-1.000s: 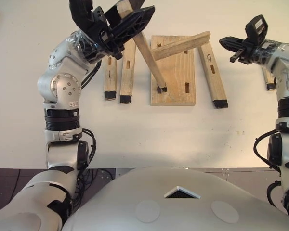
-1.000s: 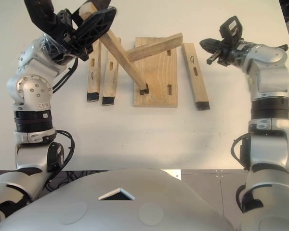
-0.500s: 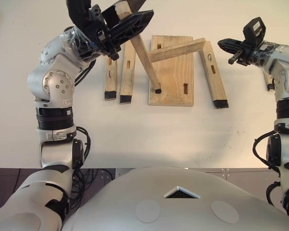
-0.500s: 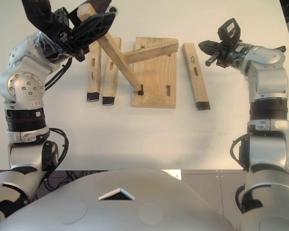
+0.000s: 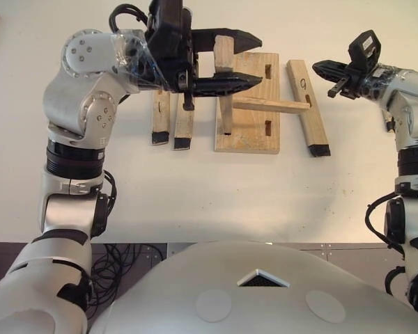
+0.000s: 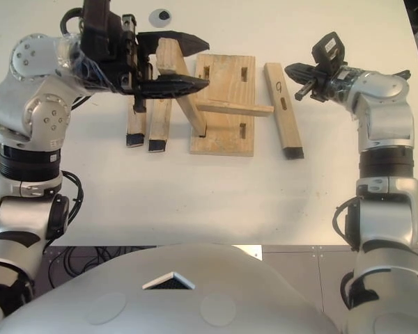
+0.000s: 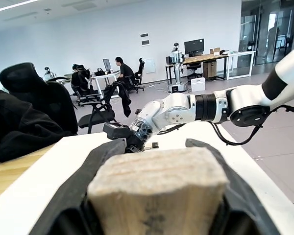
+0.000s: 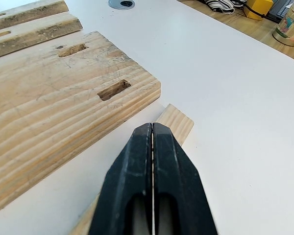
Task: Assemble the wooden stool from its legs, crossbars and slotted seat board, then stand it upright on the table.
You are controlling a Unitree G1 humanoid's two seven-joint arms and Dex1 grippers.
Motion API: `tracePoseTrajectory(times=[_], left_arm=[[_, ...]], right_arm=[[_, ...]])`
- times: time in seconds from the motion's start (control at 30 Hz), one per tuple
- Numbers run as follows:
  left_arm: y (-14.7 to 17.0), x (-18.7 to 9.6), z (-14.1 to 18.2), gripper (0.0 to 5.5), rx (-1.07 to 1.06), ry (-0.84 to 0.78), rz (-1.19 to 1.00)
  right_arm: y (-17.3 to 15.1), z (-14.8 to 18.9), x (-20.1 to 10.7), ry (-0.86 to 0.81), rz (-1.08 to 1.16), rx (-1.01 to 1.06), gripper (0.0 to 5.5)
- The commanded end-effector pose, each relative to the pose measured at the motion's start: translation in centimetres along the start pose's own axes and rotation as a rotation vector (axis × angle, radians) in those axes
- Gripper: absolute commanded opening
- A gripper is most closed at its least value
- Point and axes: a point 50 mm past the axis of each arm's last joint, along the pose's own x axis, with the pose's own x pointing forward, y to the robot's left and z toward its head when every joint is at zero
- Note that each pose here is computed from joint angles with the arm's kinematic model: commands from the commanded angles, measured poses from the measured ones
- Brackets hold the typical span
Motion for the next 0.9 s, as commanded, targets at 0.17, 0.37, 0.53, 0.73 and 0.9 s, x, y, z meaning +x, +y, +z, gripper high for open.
tracePoseTrajectory(times=[0.17,0.37,0.53,0.73,0.9], left_arm=[[-2.5,-3.4,-9.1,2.01,-0.232,0.335,0.200],[-1.4,-4.7,-9.0,2.01,-0.226,0.301,0.302],[-0.9,-4.8,-8.8,2.48,-0.191,0.296,0.321],[0.1,-4.8,-5.8,3.25,-0.092,0.287,0.292],[1.1,-7.8,-4.3,3.86,-0.028,0.401,0.583]], right_arm=[[0.3,-0.1,0.2,0.001,-0.004,0.006,0.00],[0.1,0.0,0.4,0.004,-0.010,0.002,0.00],[0.1,0.1,0.5,0.004,-0.007,-0.005,0.00],[0.2,-0.1,0.5,0.005,-0.008,-0.003,0.00],[0.2,-0.1,0.3,-0.002,-0.023,-0.002,0.00]])
